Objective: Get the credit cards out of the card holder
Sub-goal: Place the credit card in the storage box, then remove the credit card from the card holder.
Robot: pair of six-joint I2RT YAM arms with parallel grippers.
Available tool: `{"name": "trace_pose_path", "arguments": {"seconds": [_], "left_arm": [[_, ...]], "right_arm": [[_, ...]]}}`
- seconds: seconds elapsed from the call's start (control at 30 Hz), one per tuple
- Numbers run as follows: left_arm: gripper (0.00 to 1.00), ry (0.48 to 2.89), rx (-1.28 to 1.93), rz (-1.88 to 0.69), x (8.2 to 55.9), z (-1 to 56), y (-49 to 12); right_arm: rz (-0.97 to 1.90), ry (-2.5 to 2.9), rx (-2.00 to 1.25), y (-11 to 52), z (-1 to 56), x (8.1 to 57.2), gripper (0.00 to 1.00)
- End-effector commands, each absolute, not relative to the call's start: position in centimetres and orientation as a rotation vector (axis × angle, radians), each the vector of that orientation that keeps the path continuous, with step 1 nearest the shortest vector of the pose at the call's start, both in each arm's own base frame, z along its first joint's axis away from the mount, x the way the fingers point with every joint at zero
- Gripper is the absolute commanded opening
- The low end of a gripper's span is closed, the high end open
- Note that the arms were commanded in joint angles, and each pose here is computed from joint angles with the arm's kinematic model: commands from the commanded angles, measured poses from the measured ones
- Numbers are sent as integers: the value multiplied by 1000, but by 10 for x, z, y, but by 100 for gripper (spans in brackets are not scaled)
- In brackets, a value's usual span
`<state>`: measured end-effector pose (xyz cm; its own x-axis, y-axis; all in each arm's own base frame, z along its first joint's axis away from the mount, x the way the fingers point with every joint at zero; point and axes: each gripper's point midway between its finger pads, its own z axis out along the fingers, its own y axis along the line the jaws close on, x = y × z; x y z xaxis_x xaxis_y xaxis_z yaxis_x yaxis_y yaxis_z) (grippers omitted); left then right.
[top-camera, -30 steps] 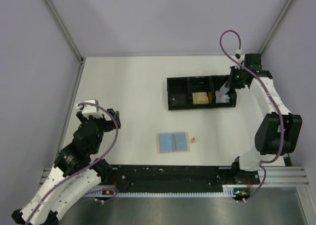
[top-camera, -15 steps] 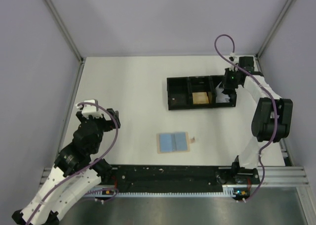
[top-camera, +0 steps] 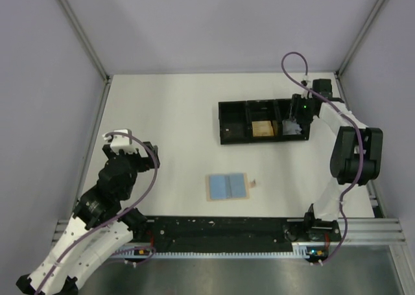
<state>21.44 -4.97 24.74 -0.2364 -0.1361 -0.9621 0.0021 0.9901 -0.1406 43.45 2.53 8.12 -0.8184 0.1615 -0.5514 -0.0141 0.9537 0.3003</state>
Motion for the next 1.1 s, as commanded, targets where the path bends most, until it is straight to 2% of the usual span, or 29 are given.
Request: {"name": "trace_pose_path", "arguments": {"seconds": [0.0,0.1,0.23,0.37,0.5,0.73,1.07], "left_arm": [[98,1776,-87,-159,220,255,-56],[98,1781,-73,-170,220,254,-59],[98,1809,-18,-207,222,249,-71],[98,1869,55,-274,225,246,-92],[99,1931,115,-476,219,247,-130],[99,2031,137,-877,205,229,-199],[94,2274,85,-905,191,151,-245]], "right_arm": [[265,2359,120,7,139,439,50],[173,2284,141,-1,171,434,59],[80,2205,156,4,202,416,65],[247,2145,99,55,221,389,66],[551,2081,34,113,224,353,66],[926,2106,-68,190,193,283,66],[1208,2200,-108,235,127,214,66]]}}
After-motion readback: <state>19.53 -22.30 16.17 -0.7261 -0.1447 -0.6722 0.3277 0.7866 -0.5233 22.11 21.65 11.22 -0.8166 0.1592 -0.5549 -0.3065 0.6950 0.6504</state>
